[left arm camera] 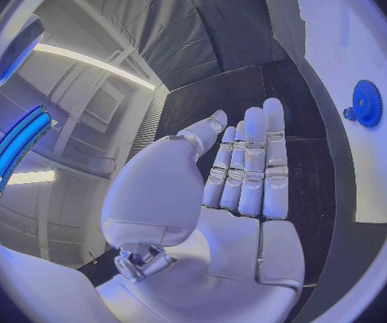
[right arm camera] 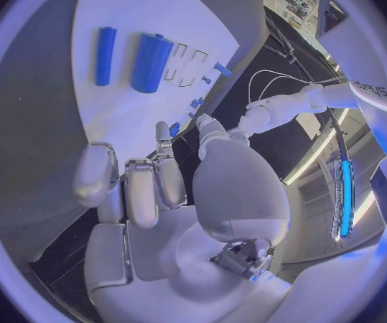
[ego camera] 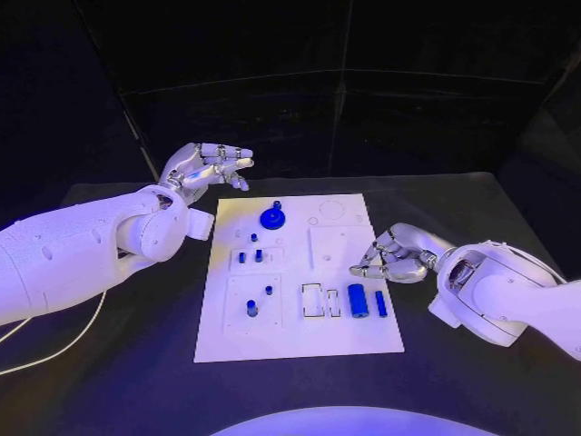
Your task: Assemble the parts on the task board
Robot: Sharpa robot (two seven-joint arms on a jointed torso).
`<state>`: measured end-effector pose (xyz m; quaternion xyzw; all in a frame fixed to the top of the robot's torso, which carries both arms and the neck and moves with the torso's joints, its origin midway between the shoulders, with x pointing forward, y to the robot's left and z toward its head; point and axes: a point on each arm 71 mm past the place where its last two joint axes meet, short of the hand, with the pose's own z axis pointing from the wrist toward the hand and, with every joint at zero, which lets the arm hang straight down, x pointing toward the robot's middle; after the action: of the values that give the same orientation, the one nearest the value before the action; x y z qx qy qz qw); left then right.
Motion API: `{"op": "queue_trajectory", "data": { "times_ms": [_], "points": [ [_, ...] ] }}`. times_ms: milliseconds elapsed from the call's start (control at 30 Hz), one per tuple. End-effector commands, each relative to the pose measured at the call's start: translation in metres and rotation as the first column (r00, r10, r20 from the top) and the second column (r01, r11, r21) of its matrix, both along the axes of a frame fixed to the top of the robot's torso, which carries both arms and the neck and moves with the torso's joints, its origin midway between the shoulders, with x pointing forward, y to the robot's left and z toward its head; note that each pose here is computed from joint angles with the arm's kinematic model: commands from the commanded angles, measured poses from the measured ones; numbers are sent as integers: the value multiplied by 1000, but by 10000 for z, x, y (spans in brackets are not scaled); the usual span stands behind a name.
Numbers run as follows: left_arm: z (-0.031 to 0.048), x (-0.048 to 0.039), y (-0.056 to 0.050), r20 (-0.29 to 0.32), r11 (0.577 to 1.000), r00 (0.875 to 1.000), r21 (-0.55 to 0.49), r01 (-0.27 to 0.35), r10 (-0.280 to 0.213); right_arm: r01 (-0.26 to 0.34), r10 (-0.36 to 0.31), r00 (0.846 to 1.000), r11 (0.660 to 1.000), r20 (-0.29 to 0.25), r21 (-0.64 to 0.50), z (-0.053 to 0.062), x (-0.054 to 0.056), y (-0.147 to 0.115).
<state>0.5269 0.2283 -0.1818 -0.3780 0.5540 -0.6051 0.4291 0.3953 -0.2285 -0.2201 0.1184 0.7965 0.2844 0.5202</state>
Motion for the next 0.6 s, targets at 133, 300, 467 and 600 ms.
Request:
{"op": "queue_trajectory", "data": {
  "times_ms": [133, 300, 467, 600],
  "points": [
    [10, -5, 0, 5, 1000, 1000, -8, 12, -12, -3, 9, 999, 984, 34, -176, -4, -22, -25],
    [9, -10, 3, 3, 1000, 1000, -9, 16, -16, -20, 29, 999, 976, 38, -219, -28, -34, -7],
    [10, -14, 14, 4, 1000, 1000, -9, 15, -15, -36, 43, 999, 971, 22, -238, -81, -48, 54],
    [11, -17, 15, 5, 1000, 1000, -10, 16, -16, -51, 53, 999, 968, 5, -246, -137, -70, 95]
  ]
}}
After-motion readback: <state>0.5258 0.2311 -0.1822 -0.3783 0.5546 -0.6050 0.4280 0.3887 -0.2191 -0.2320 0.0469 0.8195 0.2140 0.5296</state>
